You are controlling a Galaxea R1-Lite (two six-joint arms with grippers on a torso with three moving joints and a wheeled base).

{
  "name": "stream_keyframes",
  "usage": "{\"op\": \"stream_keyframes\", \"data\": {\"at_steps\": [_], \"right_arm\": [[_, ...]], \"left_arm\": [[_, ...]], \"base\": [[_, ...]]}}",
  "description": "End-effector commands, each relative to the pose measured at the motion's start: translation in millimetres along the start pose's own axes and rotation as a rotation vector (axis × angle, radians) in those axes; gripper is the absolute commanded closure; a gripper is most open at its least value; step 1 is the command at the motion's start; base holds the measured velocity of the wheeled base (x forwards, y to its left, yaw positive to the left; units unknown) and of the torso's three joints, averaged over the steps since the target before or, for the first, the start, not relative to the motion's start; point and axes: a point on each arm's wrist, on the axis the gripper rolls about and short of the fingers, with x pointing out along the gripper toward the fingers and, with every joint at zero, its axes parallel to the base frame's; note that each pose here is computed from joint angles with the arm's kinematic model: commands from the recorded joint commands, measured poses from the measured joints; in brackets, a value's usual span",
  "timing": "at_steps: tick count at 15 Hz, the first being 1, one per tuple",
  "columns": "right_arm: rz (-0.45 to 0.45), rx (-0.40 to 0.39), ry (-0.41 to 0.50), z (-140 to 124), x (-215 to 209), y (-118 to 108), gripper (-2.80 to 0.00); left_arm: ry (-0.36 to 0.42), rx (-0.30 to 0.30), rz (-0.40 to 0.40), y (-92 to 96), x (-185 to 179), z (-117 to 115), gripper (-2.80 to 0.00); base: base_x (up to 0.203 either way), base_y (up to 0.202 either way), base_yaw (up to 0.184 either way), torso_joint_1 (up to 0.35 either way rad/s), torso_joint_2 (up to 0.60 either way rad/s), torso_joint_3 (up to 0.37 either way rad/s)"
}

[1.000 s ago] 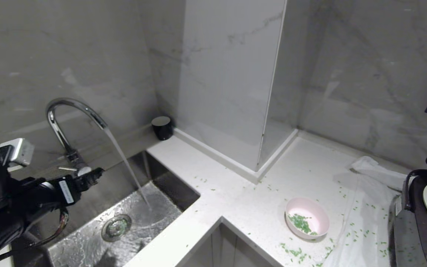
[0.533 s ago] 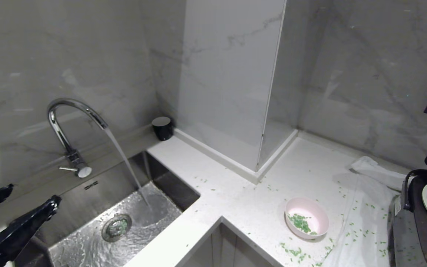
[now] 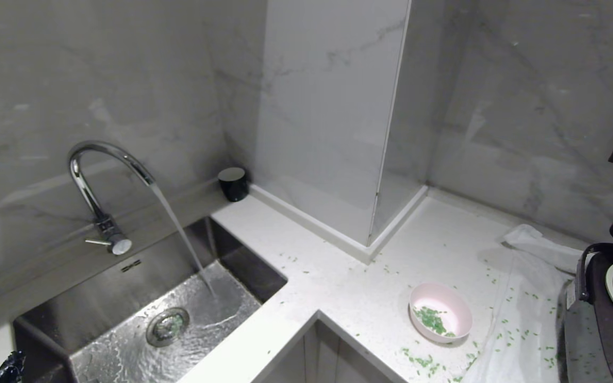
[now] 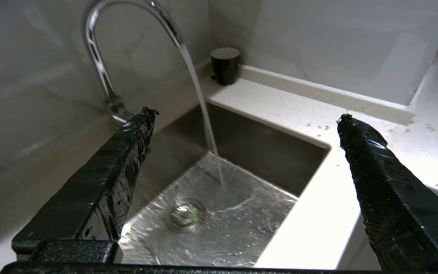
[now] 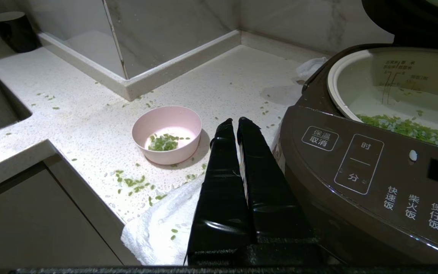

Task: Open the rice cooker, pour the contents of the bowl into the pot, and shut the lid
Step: Pick up the bowl on the table

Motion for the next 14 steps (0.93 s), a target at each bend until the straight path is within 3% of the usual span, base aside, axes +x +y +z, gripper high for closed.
{"op": "stream_keyframes", "data": {"at_steps": [1, 3, 5, 7, 10, 14], "right_arm": [[-0.001, -0.004, -0.001, 0, 0, 0, 0.00], [-0.001, -0.002, -0.001, 0, 0, 0, 0.00], [0.000, 0.000, -0.003, 0, 0, 0, 0.00], [0.000, 0.000, -0.001, 0, 0, 0, 0.00], [-0.001, -0.006, -0.003, 0, 0, 0, 0.00], [0.000, -0.008, -0.003, 0, 0, 0, 0.00]], "left_arm": [[-0.062, 0.025, 0.017, 1.9, -5, 17, -2.80], [-0.036, 0.046, 0.100, 2.0, -5, 17, -2.80], [0.020, 0.077, 0.161, 0.6, -6, -1, -2.80], [0.060, 0.095, 0.126, -3.1, -8, -27, -2.80], [-0.033, 0.104, 0.049, -9.6, -25, -53, -2.80], [0.026, 0.076, 0.078, -10.6, -25, -71, -2.80]], "base": [[0.000, 0.000, 0.000, 0.000, 0.00, 0.000], [0.000, 0.000, 0.000, 0.000, 0.00, 0.000], [0.000, 0.000, 0.000, 0.000, 0.00, 0.000], [0.000, 0.000, 0.000, 0.000, 0.00, 0.000], [0.000, 0.000, 0.000, 0.000, 0.00, 0.000], [0.000, 0.000, 0.000, 0.000, 0.00, 0.000]]}}
